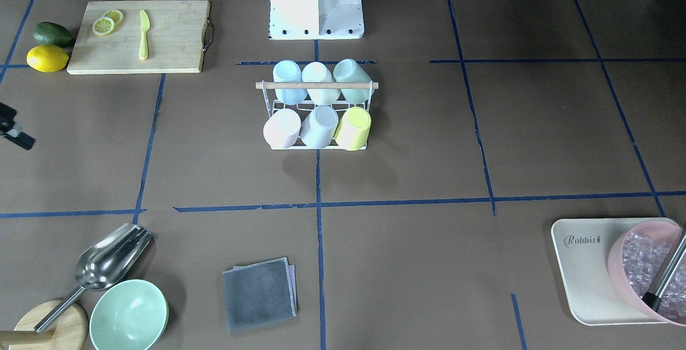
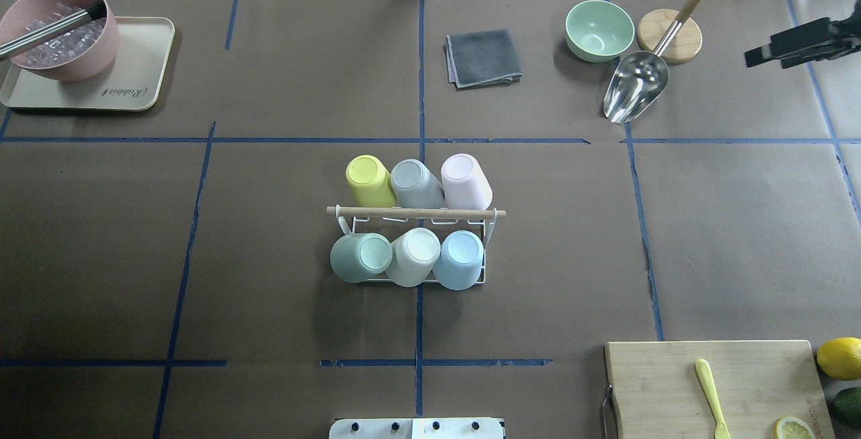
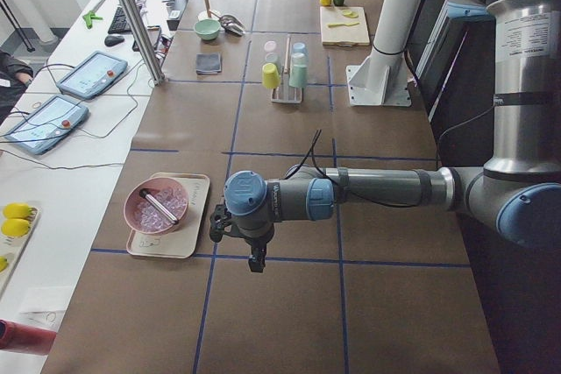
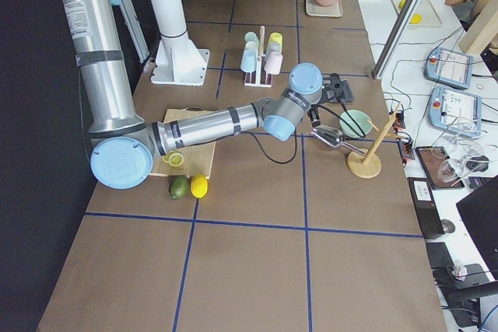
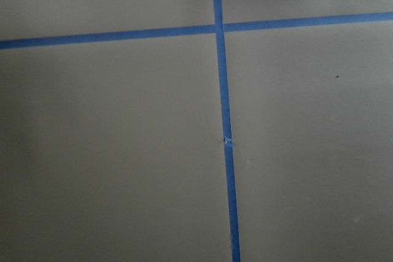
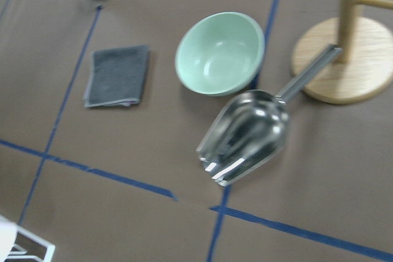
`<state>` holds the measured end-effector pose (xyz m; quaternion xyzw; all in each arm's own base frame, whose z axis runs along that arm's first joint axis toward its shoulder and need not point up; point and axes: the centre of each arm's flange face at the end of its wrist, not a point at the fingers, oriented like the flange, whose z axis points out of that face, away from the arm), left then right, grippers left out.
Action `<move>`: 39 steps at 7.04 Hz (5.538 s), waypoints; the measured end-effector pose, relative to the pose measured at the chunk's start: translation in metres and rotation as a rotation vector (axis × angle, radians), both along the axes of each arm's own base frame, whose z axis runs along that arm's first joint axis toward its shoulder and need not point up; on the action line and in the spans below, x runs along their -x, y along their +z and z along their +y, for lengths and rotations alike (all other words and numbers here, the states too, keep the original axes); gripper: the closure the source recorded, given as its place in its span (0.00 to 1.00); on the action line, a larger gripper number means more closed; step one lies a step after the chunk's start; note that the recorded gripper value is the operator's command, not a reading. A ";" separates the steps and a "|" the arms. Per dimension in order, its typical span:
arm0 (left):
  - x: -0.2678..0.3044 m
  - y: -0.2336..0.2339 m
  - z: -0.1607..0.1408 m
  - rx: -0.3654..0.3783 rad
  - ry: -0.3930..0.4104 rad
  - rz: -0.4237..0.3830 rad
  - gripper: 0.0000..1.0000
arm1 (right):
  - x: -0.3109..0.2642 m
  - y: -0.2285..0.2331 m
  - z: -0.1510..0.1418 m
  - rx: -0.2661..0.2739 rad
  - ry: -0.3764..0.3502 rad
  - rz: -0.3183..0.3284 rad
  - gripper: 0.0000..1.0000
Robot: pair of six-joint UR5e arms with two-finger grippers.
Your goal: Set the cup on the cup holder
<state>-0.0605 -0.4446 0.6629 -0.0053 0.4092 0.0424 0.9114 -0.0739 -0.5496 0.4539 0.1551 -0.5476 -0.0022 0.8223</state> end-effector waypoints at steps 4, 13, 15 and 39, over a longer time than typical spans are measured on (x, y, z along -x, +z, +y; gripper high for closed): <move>0.002 -0.002 -0.005 0.003 -0.003 -0.010 0.00 | -0.102 0.095 0.002 0.398 0.142 0.246 0.00; 0.008 0.006 -0.006 -0.012 0.042 -0.083 0.00 | -0.181 0.185 0.082 0.430 -0.015 0.438 0.00; 0.008 0.007 -0.005 -0.010 0.040 -0.078 0.00 | -0.179 0.196 0.092 0.444 -0.026 0.433 0.00; 0.009 0.010 0.001 -0.007 0.043 -0.077 0.00 | -0.170 0.212 0.083 0.291 -0.088 0.409 0.00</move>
